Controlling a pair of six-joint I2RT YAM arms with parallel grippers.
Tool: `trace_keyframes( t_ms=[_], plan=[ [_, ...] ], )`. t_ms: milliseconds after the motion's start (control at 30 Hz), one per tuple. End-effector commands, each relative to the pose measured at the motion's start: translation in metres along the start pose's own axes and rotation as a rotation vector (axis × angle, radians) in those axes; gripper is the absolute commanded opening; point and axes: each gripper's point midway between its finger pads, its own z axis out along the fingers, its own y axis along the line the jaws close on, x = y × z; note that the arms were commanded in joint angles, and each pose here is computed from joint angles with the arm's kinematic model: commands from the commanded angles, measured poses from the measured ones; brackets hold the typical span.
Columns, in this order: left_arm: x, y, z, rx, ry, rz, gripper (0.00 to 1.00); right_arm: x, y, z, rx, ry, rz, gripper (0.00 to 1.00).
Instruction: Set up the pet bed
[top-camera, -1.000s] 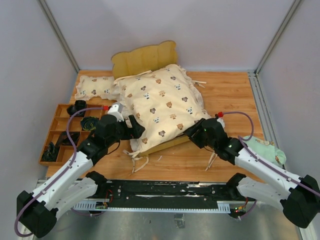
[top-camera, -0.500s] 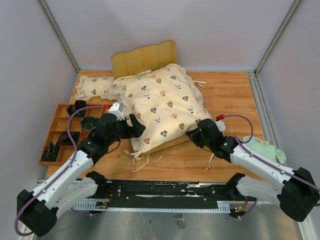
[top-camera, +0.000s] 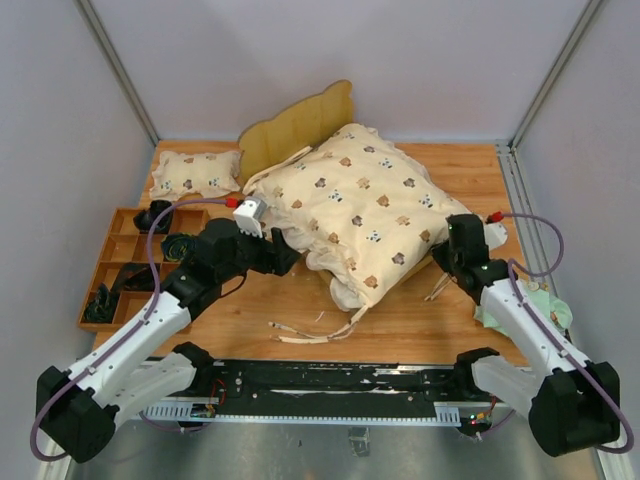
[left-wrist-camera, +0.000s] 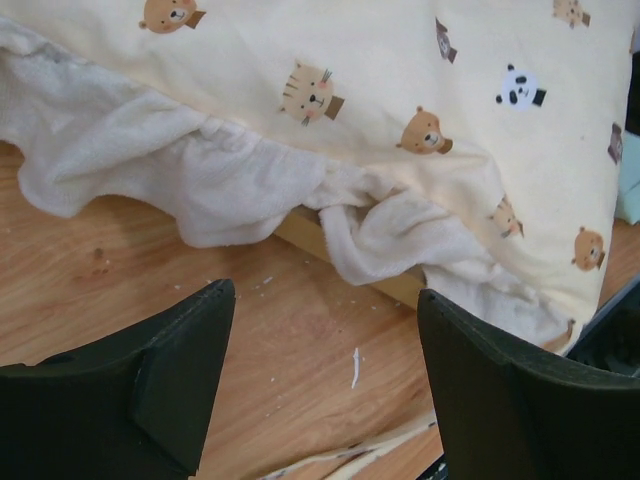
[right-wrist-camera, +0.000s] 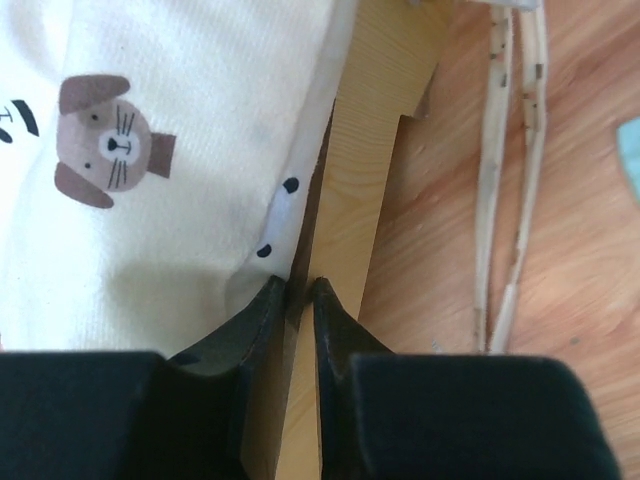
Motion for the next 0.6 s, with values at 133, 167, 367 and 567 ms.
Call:
trace_keyframes(
  t_ms=[133,167,367,567],
  plan=[
    [-0.005,-0.032,0.005,0.129,-0.001,0.164,0.76,-0.036,0.007,-0.018,-0.015,0.101,-0.407,0.29],
    [-0.006,-0.032,0.006,0.123,-0.005,0.152,0.76,-0.03,0.004,-0.024,-0.024,0.14,-0.435,0.35],
    [0.01,-0.05,0.008,0.238,-0.004,0.115,0.75,0.005,0.005,-0.052,-0.194,0.286,-0.572,0.49],
    [0.032,-0.062,0.009,0.296,0.03,0.126,0.75,0.046,0.015,-0.097,-0.407,0.323,-0.658,0.56]
  ],
)
